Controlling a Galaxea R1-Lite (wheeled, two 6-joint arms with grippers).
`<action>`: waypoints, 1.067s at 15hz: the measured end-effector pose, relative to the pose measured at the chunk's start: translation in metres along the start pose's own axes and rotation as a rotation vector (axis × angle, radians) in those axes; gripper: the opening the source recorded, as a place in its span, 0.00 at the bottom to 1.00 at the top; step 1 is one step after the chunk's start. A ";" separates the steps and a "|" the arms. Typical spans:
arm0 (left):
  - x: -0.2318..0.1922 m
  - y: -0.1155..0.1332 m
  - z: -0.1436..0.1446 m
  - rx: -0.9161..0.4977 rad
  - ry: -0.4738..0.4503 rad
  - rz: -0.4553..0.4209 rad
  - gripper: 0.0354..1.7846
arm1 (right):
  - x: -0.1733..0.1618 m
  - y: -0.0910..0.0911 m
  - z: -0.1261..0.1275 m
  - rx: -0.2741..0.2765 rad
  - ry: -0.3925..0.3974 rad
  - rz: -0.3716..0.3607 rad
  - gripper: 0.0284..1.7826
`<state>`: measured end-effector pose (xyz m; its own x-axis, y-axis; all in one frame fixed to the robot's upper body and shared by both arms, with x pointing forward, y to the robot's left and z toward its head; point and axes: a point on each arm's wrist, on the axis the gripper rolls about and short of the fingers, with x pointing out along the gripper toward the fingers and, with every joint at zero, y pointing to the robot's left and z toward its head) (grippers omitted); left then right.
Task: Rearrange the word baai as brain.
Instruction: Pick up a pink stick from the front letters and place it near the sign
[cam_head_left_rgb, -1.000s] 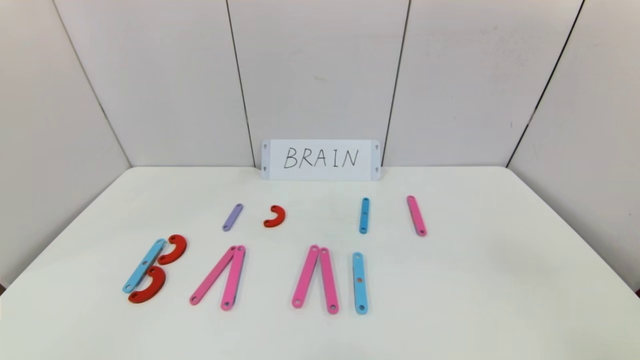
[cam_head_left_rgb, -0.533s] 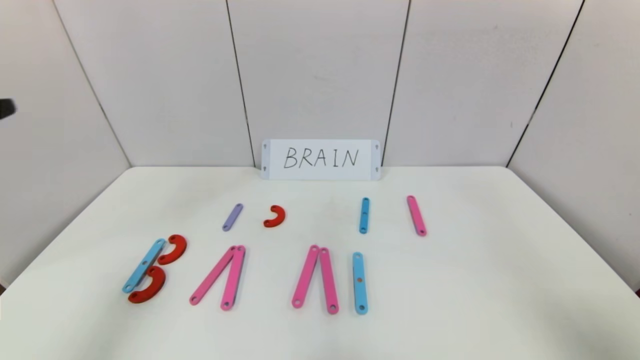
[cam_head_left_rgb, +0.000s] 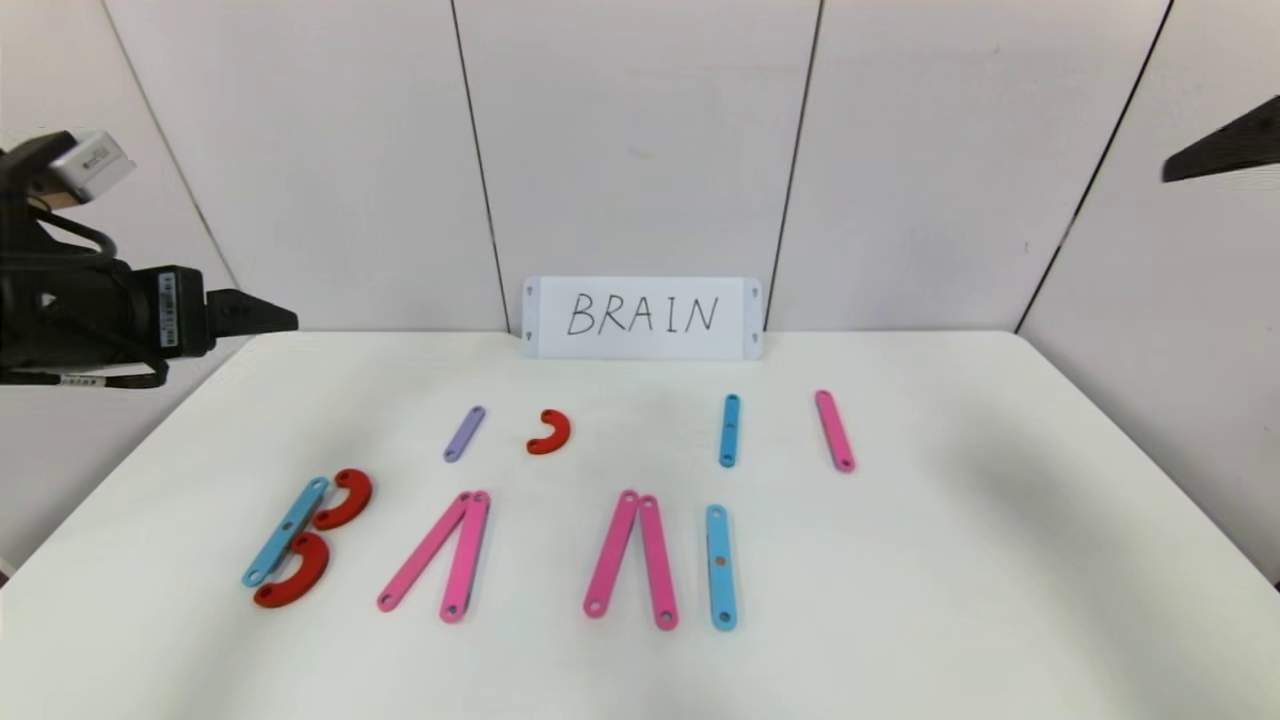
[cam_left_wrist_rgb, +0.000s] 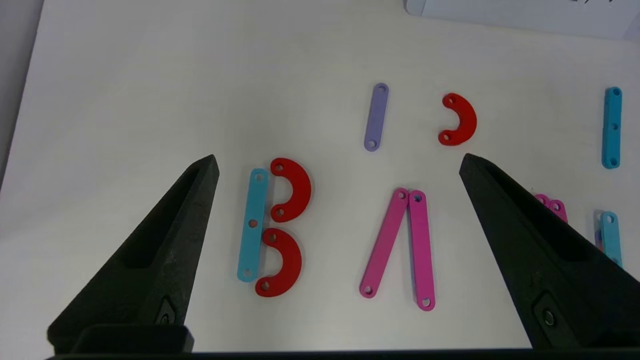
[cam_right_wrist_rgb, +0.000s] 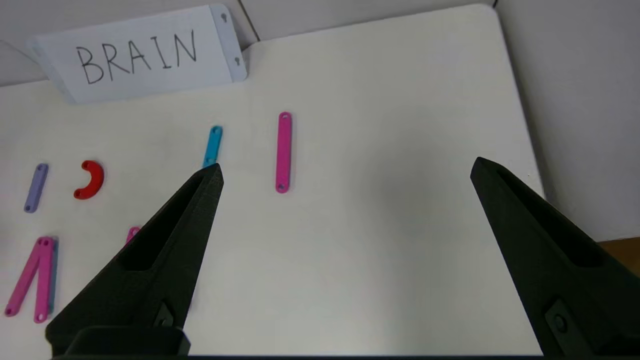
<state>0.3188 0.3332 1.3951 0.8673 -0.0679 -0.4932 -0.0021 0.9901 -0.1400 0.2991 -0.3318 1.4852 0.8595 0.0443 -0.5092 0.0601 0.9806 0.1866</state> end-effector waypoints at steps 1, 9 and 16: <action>0.007 0.000 0.000 -0.002 0.022 -0.017 0.94 | 0.017 0.002 0.000 0.012 0.045 0.027 0.97; 0.039 0.000 -0.005 -0.001 0.120 -0.055 0.94 | 0.063 0.004 -0.020 -0.077 0.219 0.049 0.97; 0.033 -0.032 -0.022 0.048 0.269 -0.240 0.94 | 0.114 0.024 -0.052 -0.075 0.277 0.108 0.97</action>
<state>0.3367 0.2968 1.3645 0.6782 -0.3225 -0.6604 0.2144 0.9463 -0.2419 0.3723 -0.2927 1.3874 0.6874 0.1889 -0.7013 -0.0704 0.9784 0.1945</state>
